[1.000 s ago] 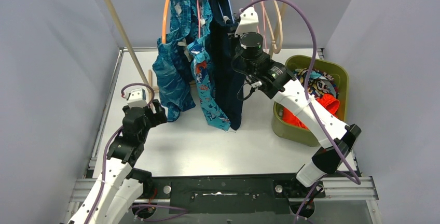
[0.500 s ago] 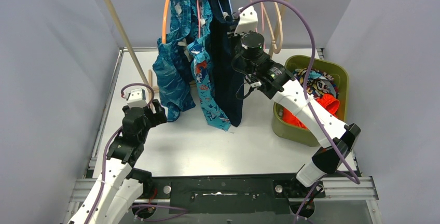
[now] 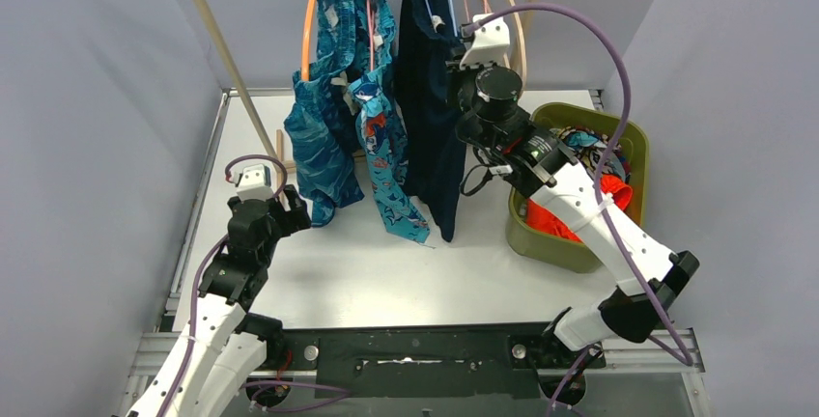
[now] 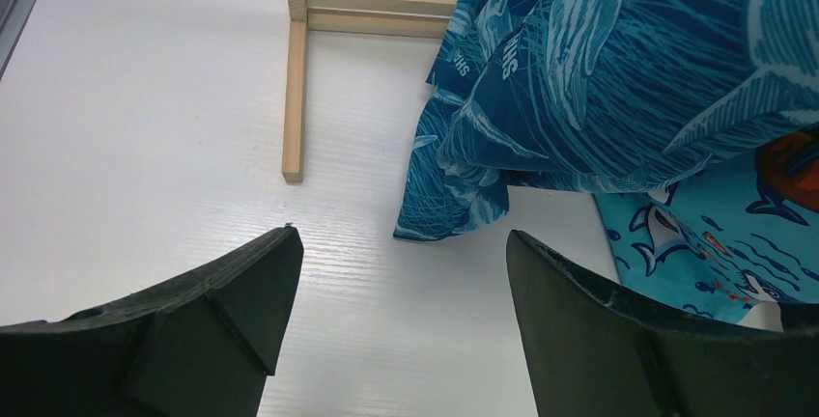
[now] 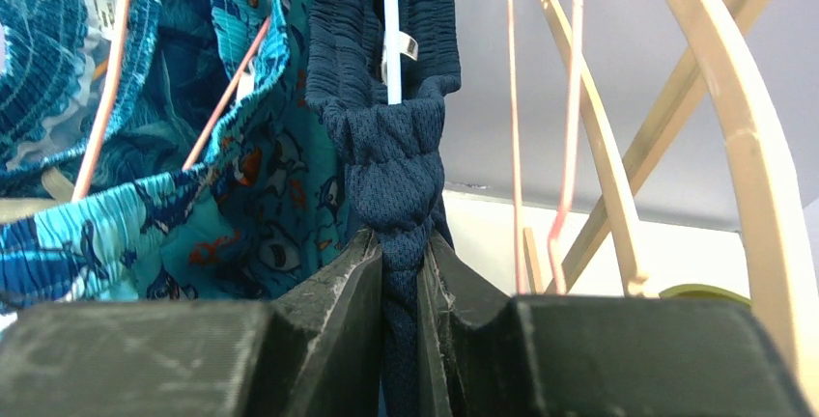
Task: Remove the shorts from the hanger
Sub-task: Pick up the hanger from the clothes rod.
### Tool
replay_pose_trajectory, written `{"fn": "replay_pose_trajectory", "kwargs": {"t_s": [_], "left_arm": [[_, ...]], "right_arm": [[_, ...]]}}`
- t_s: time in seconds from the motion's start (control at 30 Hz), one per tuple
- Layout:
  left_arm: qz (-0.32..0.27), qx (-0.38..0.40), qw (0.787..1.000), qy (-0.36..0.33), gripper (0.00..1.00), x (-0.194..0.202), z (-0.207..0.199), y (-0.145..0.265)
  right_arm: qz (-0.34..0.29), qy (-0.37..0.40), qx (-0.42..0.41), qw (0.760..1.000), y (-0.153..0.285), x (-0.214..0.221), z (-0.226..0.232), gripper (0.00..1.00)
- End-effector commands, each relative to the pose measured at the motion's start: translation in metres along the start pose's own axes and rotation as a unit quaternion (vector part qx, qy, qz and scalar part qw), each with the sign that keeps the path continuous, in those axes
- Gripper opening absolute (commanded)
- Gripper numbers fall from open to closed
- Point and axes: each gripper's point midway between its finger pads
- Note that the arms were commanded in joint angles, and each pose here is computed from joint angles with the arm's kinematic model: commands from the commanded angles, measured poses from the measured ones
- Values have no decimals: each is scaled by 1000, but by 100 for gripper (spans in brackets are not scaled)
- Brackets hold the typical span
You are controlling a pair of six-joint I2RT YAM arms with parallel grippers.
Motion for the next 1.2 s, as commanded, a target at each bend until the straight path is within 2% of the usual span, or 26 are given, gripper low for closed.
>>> {"fn": "replay_pose_trajectory", "kwargs": {"t_s": [0.0, 0.2, 0.43, 0.6, 0.73, 0.8, 0.9, 1.03, 1.17], "left_arm": [[-38, -4, 999, 6, 78, -21, 1, 1], [-35, -1, 999, 4, 77, -20, 0, -1], [-36, -7, 999, 4, 77, -21, 2, 0], [-39, -10, 999, 4, 77, -22, 3, 0], [-31, -9, 999, 1, 77, -20, 2, -1], [-31, -2, 1000, 2, 77, -20, 0, -1], [-31, 3, 1000, 3, 77, -19, -2, -1], [-29, 6, 1000, 1, 77, -18, -3, -2], [-26, 3, 1000, 0, 77, -18, -2, -3]], "right_arm": [[-73, -72, -12, 995, 32, -51, -9, 0], [-23, -46, -24, 998, 50, -24, -17, 0], [37, -51, -73, 995, 82, 22, -17, 0], [129, -28, -146, 980, 116, 98, -11, 0], [216, -39, -117, 969, 142, 174, -33, 0], [235, -53, -108, 964, 158, 191, -42, 0], [232, -79, -108, 964, 175, 190, -51, 0], [190, -103, -122, 969, 195, 152, -59, 0], [184, -99, -195, 958, 228, 110, -51, 0]]}}
Point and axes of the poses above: each gripper's point midway between its finger pads, its own y axis back along the fingers, its own z axis along the line the jaws close on, x = y × z, and after that the axes turned 7 degrees about -y, right-handed
